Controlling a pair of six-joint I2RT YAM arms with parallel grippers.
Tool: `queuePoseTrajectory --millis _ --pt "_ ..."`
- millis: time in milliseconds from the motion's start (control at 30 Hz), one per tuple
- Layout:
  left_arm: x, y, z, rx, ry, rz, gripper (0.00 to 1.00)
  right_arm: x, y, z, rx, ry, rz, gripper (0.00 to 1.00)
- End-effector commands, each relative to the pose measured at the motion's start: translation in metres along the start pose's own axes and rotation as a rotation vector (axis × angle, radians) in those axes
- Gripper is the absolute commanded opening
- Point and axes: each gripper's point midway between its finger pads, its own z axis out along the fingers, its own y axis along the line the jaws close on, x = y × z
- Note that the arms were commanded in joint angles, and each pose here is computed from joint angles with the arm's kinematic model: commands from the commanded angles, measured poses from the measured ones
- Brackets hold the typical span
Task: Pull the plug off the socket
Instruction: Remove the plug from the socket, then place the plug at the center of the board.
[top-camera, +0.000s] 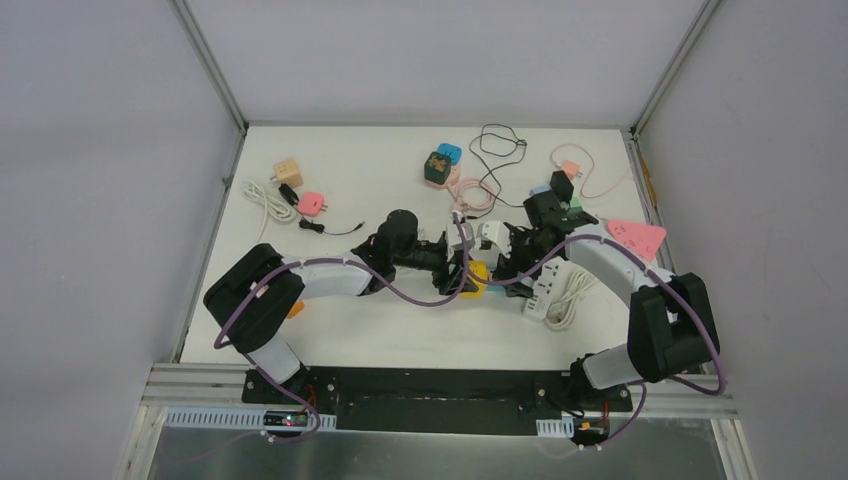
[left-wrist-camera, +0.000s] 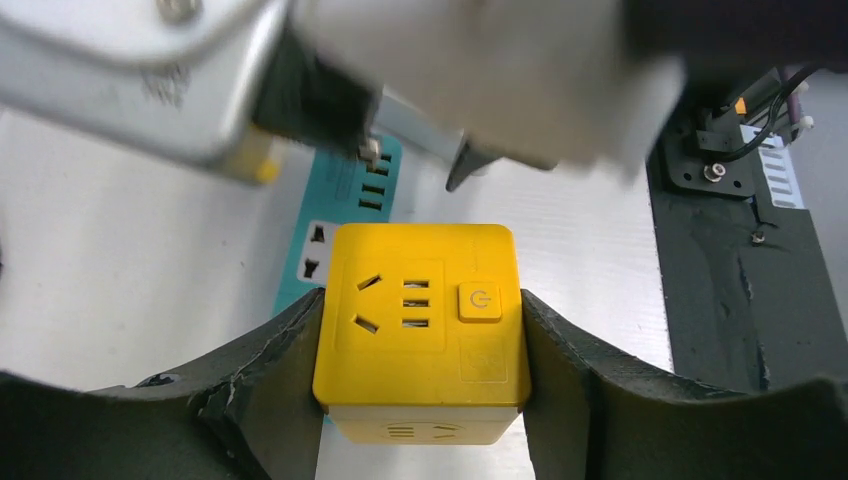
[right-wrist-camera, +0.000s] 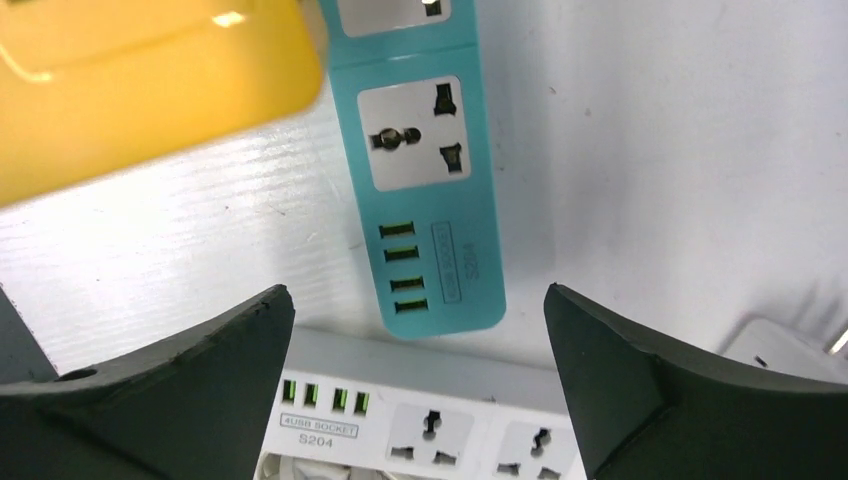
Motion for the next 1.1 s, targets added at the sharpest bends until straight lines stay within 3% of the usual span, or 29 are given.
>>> queuePoseTrajectory --millis 0,500,1067 --pt "-0.012 -0.010 -0.008 -0.026 -0.026 -0.043 0.00 -0.018 -0.013 -0.030 0.093 -0.025 0.020 1.00" --pt "-0.013 -0.006 -0.038 -0.221 0.005 -0.215 0.00 -0.028 -0.004 -0.056 0.136 -0.081 0.027 1.00" --pt "-0.040 0.039 -0.103 -0.503 -0.103 -0.335 0.00 -0.028 0.001 -0.057 0.131 -0.103 0.006 1.00"
